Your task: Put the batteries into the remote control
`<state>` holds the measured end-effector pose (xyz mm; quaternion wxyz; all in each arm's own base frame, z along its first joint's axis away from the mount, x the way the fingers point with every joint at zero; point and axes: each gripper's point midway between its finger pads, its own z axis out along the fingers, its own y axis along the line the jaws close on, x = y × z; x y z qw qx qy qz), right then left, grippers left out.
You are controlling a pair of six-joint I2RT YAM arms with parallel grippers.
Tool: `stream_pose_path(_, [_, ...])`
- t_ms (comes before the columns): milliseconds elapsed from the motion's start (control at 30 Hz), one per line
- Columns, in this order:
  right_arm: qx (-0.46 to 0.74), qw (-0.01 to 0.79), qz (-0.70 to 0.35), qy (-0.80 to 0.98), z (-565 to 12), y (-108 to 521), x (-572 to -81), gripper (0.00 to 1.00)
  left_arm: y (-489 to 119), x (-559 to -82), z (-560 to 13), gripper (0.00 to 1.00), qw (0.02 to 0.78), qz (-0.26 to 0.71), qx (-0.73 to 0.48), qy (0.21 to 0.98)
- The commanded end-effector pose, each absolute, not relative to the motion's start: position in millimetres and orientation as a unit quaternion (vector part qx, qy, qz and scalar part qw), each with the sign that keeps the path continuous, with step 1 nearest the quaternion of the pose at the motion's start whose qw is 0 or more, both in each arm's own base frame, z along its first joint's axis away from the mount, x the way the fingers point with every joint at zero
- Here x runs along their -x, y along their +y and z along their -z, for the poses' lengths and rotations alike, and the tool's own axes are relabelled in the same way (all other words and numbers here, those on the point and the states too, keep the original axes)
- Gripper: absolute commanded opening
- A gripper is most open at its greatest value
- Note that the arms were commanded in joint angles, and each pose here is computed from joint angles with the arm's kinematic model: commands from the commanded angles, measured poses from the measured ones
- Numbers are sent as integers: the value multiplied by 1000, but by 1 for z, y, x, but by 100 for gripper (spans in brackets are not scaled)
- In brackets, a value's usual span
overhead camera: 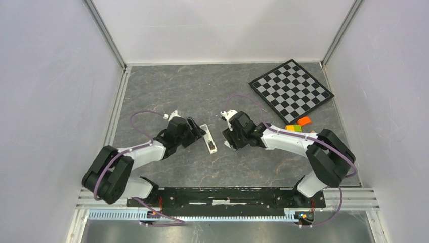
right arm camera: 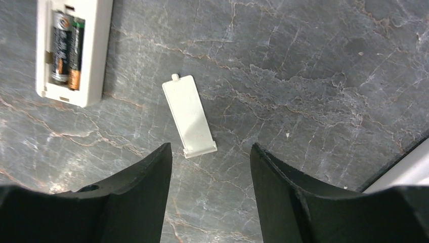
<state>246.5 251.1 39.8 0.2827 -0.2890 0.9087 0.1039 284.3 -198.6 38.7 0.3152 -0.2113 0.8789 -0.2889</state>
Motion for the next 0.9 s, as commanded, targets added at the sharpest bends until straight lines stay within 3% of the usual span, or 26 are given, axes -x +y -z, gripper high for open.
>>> stream_pose_path(0, [339,267,-81,899,-43,250,-251,64,-166,-271,-38,79,329,215,217,894])
stream_pose_path(300, [400,208,-72,890,-30,249,-241,65,-167,-280,-86,96,380,222,146,886])
stream_pose_path(867, [446,139,-71,882,-5,249,-231,45,-173,-289,-114,97,411,244,122,870])
